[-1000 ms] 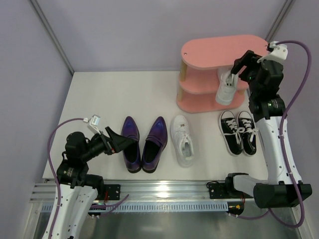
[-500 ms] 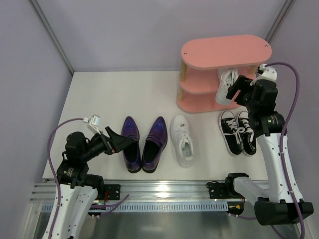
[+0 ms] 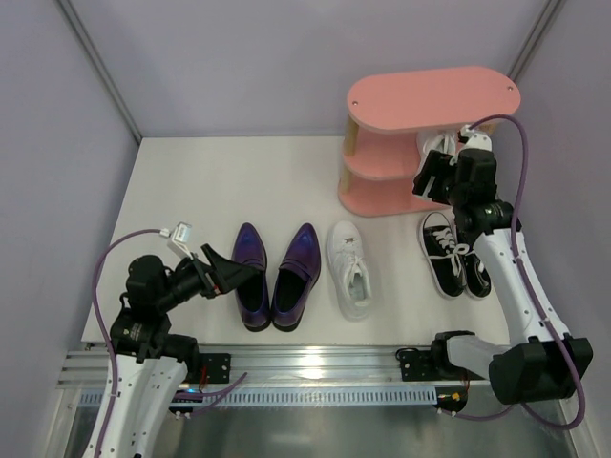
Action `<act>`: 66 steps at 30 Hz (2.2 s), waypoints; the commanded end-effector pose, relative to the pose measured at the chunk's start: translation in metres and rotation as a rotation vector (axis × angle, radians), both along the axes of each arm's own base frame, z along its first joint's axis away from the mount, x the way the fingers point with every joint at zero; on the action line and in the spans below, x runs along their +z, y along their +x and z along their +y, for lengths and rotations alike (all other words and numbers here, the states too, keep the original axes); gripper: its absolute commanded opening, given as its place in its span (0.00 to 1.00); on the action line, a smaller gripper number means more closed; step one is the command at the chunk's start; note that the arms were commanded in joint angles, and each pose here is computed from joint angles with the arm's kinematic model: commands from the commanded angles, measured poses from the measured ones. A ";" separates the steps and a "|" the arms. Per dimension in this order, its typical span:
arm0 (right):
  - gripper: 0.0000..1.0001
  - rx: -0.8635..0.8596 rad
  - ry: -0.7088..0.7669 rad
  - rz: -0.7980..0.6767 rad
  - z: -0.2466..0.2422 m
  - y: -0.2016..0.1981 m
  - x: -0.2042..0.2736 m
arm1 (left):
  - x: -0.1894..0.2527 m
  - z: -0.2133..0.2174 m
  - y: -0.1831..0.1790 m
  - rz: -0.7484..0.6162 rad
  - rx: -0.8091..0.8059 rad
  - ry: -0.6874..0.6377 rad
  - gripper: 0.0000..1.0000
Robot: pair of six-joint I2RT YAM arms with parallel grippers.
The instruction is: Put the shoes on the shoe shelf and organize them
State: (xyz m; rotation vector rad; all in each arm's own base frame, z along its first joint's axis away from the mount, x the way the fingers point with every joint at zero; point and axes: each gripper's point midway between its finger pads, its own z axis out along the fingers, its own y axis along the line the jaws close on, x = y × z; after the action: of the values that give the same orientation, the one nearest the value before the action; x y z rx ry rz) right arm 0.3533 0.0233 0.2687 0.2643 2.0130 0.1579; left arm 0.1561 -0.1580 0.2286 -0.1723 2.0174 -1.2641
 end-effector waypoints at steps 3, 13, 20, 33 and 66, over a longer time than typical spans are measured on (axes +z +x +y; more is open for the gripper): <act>0.78 -0.067 -0.069 -0.065 0.005 0.030 0.007 | 0.006 -0.002 -0.004 -0.032 -0.016 -0.012 1.00; 0.04 -0.275 -0.261 -0.022 -0.040 0.023 0.021 | 0.003 0.000 -0.004 -0.035 -0.014 0.012 1.00; 0.04 -0.226 -0.334 0.012 -0.064 0.024 0.032 | 0.005 -0.002 0.000 -0.048 -0.015 -0.008 1.00; 0.04 -0.124 -0.337 -0.110 -0.089 0.042 0.029 | 0.016 -0.003 0.002 -0.076 -0.026 -0.019 1.00; 1.00 0.289 0.109 0.013 0.088 -0.105 -0.038 | 0.003 -0.002 -0.001 -0.037 -0.028 0.000 1.00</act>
State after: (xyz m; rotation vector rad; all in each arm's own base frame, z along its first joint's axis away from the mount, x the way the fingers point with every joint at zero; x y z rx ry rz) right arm 0.2770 0.0695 0.3056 0.0648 1.8088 0.3204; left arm 0.1570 -0.1584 0.2260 -0.1615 2.0118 -1.2639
